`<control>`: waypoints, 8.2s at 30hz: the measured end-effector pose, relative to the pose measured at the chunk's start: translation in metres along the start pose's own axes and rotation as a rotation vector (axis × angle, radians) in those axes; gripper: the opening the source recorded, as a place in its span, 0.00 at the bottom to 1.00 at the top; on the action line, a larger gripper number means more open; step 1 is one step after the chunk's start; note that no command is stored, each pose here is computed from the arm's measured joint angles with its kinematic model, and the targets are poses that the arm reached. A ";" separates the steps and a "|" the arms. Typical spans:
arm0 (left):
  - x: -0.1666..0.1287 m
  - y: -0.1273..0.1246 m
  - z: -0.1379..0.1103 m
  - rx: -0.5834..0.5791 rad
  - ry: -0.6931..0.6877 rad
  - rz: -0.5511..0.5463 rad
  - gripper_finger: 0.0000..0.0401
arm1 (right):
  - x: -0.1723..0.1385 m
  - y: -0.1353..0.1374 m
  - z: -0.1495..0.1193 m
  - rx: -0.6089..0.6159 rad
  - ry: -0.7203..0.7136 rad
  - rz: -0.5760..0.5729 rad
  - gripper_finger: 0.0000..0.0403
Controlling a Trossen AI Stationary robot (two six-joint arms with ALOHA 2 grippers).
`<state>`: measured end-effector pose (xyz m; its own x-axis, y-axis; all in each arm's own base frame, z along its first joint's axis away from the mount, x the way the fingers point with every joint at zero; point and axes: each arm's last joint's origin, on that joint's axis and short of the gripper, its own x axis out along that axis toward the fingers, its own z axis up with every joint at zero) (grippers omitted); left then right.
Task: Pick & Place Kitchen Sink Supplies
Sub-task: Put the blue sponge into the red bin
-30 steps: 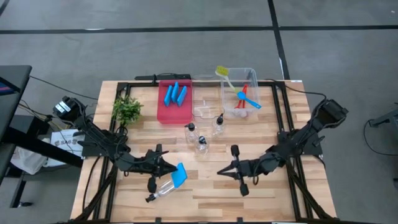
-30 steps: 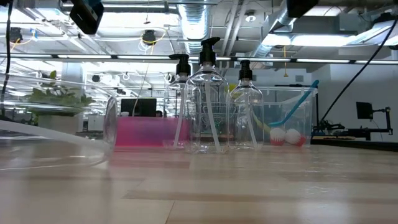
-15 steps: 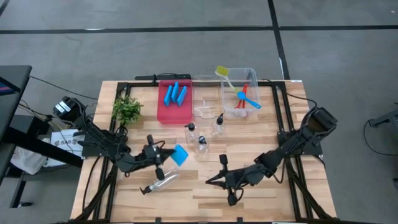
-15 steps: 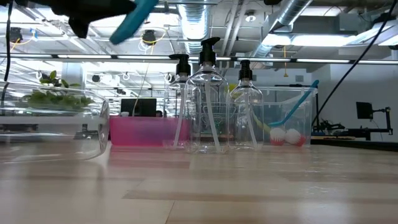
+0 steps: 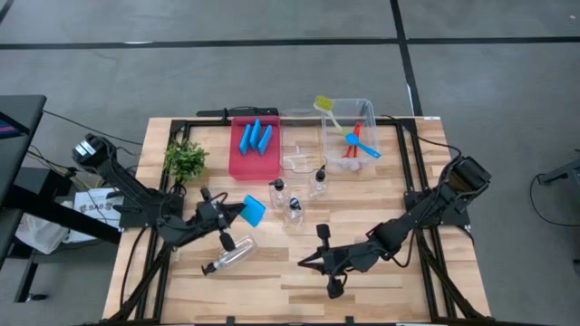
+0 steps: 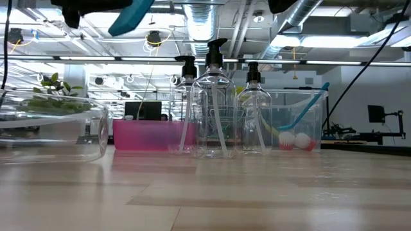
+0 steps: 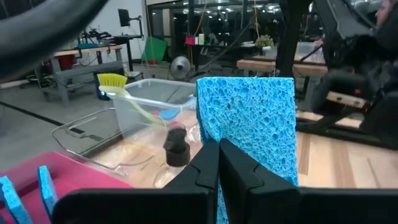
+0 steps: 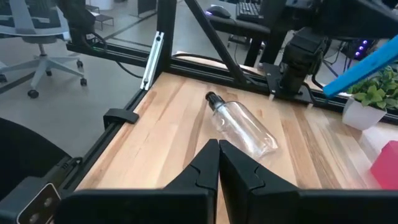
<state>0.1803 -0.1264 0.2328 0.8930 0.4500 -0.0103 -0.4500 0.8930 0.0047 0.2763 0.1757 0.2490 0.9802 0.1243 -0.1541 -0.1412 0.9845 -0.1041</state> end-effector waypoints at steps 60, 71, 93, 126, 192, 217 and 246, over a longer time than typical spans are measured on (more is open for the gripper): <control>0.064 0.048 0.057 0.543 0.107 0.454 0.02 | 0.003 -0.007 -0.001 -0.001 0.012 -0.024 0.01; 0.023 0.011 0.069 0.241 -0.111 -0.224 0.02 | 0.005 -0.013 0.007 0.041 -0.067 -0.046 0.08; 0.048 -0.039 -0.001 0.294 0.056 -0.267 0.02 | 0.004 -0.017 0.020 0.136 -0.190 -0.090 0.64; 0.045 -0.044 -0.001 0.217 0.019 -0.347 0.02 | 0.003 -0.024 0.012 0.220 -0.095 -0.194 0.65; 0.053 -0.048 0.003 -0.148 0.190 -0.693 0.29 | 0.022 -0.034 0.003 0.281 -0.175 -0.275 0.01; 0.054 -0.047 0.001 -0.129 0.206 -0.670 0.32 | 0.022 -0.027 0.004 0.286 -0.174 -0.089 0.02; 0.046 -0.037 -0.004 -0.094 0.220 -0.731 0.32 | 0.024 -0.028 0.011 0.318 -0.113 -0.016 0.02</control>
<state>0.2385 -0.1389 0.2280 0.9453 -0.2738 -0.1773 0.2458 0.9552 -0.1648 0.3057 0.1528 0.2592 0.9937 0.1036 -0.0431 -0.0925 0.9736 0.2088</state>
